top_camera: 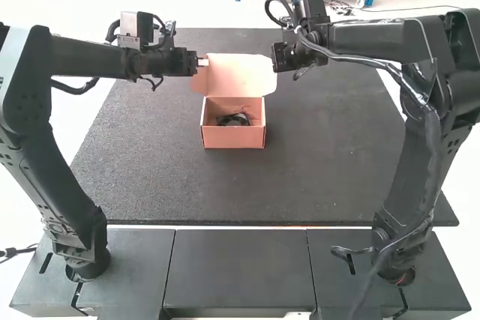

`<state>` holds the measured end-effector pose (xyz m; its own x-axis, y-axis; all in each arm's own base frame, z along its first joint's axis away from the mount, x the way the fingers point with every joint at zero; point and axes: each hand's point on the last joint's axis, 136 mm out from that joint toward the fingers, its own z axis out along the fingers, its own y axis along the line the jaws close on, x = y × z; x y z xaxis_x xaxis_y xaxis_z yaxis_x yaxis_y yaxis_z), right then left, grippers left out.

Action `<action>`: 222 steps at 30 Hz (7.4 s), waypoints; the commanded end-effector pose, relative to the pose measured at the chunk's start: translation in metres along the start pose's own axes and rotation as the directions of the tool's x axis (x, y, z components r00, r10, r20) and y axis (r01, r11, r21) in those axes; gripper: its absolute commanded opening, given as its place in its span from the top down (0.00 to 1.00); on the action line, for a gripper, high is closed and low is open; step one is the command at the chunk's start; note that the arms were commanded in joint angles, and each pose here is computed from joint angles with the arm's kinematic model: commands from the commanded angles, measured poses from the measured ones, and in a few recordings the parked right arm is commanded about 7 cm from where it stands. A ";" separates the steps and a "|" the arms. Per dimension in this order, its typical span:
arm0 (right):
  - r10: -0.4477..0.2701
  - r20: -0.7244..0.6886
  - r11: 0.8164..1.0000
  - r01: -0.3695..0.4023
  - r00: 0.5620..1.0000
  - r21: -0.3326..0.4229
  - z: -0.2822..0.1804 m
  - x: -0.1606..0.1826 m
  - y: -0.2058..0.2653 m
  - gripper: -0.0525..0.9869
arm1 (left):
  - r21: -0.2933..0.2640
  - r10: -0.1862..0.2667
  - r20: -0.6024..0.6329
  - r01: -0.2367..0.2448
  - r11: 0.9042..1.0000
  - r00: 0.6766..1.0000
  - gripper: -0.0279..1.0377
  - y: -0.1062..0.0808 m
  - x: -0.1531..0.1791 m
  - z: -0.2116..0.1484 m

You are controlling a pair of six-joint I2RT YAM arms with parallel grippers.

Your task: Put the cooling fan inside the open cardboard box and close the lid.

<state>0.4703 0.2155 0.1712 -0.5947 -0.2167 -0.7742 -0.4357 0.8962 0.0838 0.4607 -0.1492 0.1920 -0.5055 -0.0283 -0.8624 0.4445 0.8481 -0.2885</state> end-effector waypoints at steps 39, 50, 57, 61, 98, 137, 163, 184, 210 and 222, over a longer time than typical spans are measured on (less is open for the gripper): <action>-0.037 -0.055 0.993 0.031 0.998 -0.114 0.000 0.024 0.049 0.96 | 0.031 0.027 0.044 -0.028 0.999 0.999 0.95 -0.019 -0.022 -0.010; -0.063 -0.092 0.986 0.047 0.994 -0.159 -0.011 0.047 0.067 0.96 | 0.068 0.028 -0.031 -0.026 0.997 0.999 0.95 -0.040 -0.001 -0.018; -0.072 -0.119 0.984 0.051 0.990 -0.173 -0.027 0.071 0.072 0.96 | 0.074 0.032 -0.041 -0.029 0.997 0.999 0.95 -0.046 0.013 -0.034; -0.084 -0.136 0.981 0.058 0.987 -0.186 -0.036 0.088 0.078 0.96 | 0.078 0.027 -0.056 -0.023 0.997 0.998 0.95 -0.049 0.023 -0.043; -0.021 0.059 0.992 0.028 0.998 -0.122 -0.041 0.003 0.031 0.97 | 0.003 0.055 0.047 -0.055 0.998 0.997 0.16 -0.038 -0.017 -0.072; -0.031 0.013 0.989 0.033 0.999 -0.143 -0.037 0.027 0.032 0.97 | -0.055 0.156 0.025 -0.154 0.986 0.987 0.14 -0.004 0.037 -0.030; -0.036 -0.029 0.986 0.031 0.999 -0.167 -0.032 0.046 0.040 0.97 | -0.116 0.188 0.104 -0.175 0.978 0.977 0.86 0.010 -0.016 -0.030; -0.051 0.045 0.983 0.058 0.998 -0.176 -0.038 0.005 0.040 0.97 | -0.114 0.174 0.053 -0.167 0.979 0.983 0.26 0.007 -0.009 -0.038; -0.070 -0.015 0.978 0.066 0.997 -0.198 -0.035 0.029 0.043 0.97 | -0.144 0.177 0.047 -0.168 0.975 0.983 0.44 0.009 -0.009 -0.048; -0.072 -0.013 0.974 0.067 0.997 -0.216 -0.037 0.029 0.045 0.97 | -0.143 0.175 0.020 -0.171 0.975 0.984 0.34 0.017 0.020 -0.035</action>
<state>0.4095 0.2329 0.1769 -0.5750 -0.2796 -0.7689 -0.5890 0.7938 0.1517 0.4310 -0.1187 0.1912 -0.4046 0.0985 -0.9092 0.4178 0.9043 -0.0879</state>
